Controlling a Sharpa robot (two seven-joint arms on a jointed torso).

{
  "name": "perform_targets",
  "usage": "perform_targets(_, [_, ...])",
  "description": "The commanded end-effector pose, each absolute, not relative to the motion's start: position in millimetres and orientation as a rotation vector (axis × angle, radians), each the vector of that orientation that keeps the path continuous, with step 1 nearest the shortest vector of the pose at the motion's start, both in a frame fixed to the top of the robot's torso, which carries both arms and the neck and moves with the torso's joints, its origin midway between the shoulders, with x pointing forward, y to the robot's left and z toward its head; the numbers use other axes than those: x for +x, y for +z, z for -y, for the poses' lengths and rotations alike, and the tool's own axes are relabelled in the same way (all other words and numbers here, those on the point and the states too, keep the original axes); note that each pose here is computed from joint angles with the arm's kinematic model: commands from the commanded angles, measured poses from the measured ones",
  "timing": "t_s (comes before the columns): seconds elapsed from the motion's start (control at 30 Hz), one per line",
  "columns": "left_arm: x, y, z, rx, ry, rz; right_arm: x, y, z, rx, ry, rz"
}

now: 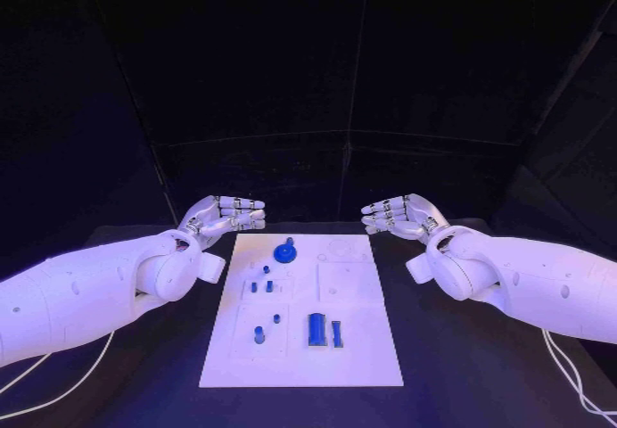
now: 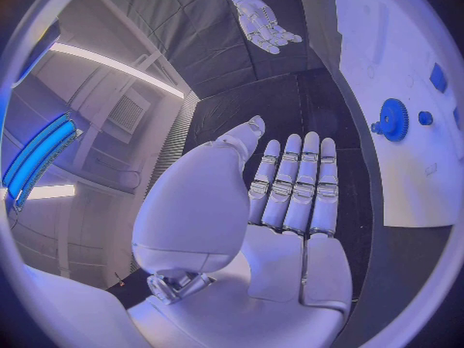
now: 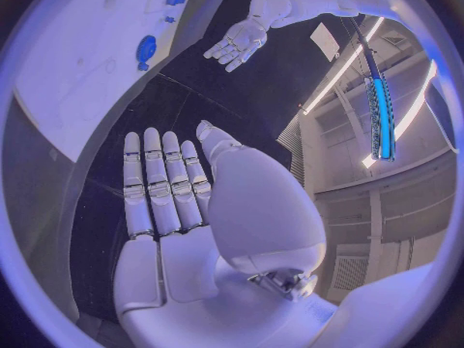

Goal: Assemble the parts on the task board

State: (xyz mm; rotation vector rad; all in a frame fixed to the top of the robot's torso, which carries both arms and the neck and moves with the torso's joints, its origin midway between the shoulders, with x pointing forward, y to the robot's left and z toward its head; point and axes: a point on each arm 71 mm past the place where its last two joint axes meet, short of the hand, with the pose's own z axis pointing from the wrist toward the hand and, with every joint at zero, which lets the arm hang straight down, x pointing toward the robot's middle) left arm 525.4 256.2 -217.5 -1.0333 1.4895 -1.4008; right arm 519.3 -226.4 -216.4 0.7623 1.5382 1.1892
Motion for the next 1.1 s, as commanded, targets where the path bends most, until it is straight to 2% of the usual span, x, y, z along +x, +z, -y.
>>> perform_targets(0.03, [531.3,-216.2,-258.9,-1.08,-1.391,-1.363,529,-212,220,0.789,1.343,-1.489])
perform_targets(0.33, [538.8,-224.6,-255.6,-1.126,-1.356,-1.316,550,-213,207,0.761,1.361,-1.474])
perform_targets(0.37, [536.4,-226.9,-252.6,-1.098,-1.365,-1.39,549,-216,210,0.769,1.284,-1.488])
perform_targets(0.53, [532.6,-228.3,-248.5,-1.105,-1.358,-1.381,544,-217,208,0.798,1.288,-1.467])
perform_targets(0.73, [517.6,-231.7,-233.7,-1.132,-1.331,-1.346,524,-222,203,0.908,1.295,-1.39])
perform_targets(1.1, [472.7,-227.7,-198.9,-1.196,-1.249,-1.243,471,-225,193,1.171,1.244,-1.236])
